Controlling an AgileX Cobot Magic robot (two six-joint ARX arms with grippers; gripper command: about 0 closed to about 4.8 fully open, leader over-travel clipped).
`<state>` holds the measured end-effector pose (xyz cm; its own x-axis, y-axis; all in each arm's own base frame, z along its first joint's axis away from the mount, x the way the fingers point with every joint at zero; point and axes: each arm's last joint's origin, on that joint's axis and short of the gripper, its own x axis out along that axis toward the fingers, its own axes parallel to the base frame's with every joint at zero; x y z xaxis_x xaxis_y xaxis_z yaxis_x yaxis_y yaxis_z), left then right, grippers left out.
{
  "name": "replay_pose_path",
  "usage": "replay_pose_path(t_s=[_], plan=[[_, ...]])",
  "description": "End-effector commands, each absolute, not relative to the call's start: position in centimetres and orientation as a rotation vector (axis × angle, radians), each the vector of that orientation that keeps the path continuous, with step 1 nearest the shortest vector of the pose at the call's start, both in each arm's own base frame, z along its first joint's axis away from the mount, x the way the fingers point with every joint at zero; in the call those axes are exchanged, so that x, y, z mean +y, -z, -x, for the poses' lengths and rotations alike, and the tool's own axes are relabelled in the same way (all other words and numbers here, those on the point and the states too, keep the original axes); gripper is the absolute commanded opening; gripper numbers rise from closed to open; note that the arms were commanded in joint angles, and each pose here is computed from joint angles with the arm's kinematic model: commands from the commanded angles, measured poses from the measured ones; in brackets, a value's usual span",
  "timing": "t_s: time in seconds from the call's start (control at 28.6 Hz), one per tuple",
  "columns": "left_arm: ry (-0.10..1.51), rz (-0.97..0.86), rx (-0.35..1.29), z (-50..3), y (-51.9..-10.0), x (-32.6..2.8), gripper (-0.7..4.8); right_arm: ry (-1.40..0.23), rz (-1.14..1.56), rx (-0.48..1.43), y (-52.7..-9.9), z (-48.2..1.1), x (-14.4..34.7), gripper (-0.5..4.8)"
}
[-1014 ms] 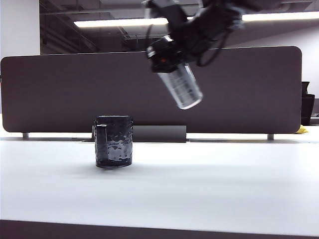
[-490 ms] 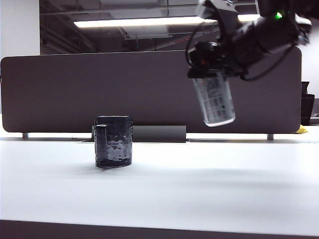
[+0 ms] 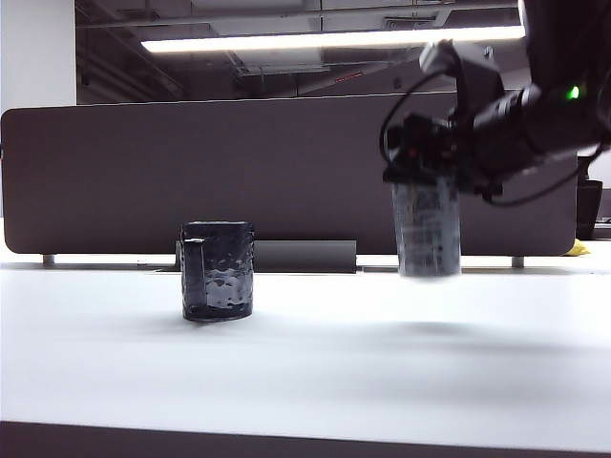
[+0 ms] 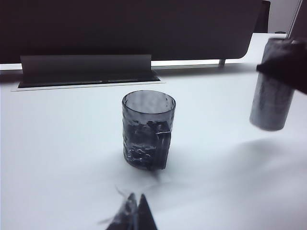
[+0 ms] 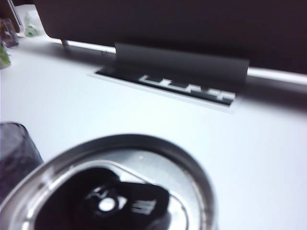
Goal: Pick up the metal can, pour some water into the cup, then place the can back on the table.
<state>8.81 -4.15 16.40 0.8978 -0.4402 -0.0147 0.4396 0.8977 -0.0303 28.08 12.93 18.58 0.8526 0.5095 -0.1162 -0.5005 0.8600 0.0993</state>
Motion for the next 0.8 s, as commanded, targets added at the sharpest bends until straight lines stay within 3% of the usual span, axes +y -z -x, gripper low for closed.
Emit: replay_pose_path(t_s=[0.03,0.8], plan=[[0.455,0.025,0.008,-8.8,-16.5,-4.1,-0.05,-0.548,-0.113,0.096,-18.2,-28.6,13.2,2.1],[0.455,0.025,0.008,-8.8,-16.5,-4.1,-0.05,-0.551,-0.118,0.11,-14.6,-29.7,13.7,2.11]])
